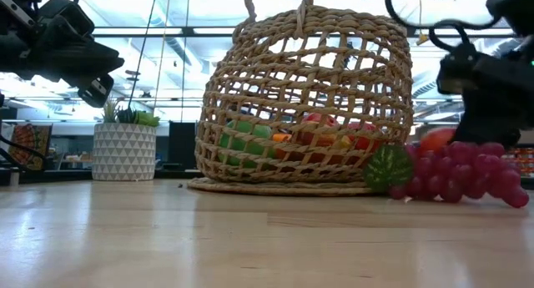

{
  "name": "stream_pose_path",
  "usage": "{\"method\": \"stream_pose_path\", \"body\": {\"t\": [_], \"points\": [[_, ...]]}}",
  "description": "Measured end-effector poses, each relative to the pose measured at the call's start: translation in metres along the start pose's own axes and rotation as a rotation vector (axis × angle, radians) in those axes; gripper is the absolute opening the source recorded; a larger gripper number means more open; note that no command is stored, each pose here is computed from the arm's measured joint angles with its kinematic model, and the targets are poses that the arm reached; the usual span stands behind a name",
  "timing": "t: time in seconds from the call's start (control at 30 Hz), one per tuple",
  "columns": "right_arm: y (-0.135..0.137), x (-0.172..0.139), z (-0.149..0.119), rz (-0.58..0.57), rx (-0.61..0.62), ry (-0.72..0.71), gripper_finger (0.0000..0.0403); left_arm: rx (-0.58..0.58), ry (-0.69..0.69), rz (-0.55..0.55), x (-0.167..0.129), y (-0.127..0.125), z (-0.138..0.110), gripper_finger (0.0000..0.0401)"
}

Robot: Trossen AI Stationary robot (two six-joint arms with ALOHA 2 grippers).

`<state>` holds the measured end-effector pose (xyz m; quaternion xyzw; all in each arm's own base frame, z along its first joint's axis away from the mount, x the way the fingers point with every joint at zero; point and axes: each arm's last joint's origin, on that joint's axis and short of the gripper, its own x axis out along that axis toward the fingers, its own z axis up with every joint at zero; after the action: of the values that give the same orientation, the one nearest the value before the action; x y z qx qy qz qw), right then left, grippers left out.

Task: Build produce basket
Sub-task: Put the red apple into the woven basket

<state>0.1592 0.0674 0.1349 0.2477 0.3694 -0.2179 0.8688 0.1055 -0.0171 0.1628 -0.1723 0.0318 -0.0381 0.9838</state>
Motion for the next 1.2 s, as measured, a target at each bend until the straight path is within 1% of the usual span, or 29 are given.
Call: {"method": "stream_pose_path", "body": {"t": [0.27,0.37,0.5,0.6,0.7,0.83,0.9,1.03,1.2], "points": [[0.022,-0.009,0.017,0.099,0.069,-0.011,0.0354,0.0,0.0,0.0,0.0,0.0,0.0,0.0059],[0.031,-0.013,0.022,0.172,0.084,0.028,0.0354,0.0,0.0,0.0,0.0,0.0,0.0,0.0058],[0.042,-0.02,0.028,0.276,0.099,0.118,0.0355,0.0,0.0,0.0,0.0,0.0,0.0,0.0062],[0.048,-0.024,0.033,0.312,0.104,0.13,0.0355,0.0,0.0,0.0,0.0,0.0,0.0,0.0063],[0.052,-0.026,0.037,0.329,0.11,0.115,0.0355,0.0,0.0,0.0,0.0,0.0,0.0,0.006],[0.056,-0.027,0.041,0.37,0.11,0.055,0.0355,0.0,0.0,0.0,0.0,0.0,0.0,0.0058],[0.06,-0.029,0.044,0.413,0.096,0.029,0.0355,0.0,0.0,0.0,0.0,0.0,0.0,0.0059],[0.068,-0.033,0.049,0.537,0.033,0.004,0.0355,0.0,0.0,0.0,0.0,0.0,0.0,0.0063],[0.076,-0.039,0.056,0.642,-0.012,-0.08,0.0355,0.0,0.0,0.0,0.0,0.0,0.0,0.0059]]}}
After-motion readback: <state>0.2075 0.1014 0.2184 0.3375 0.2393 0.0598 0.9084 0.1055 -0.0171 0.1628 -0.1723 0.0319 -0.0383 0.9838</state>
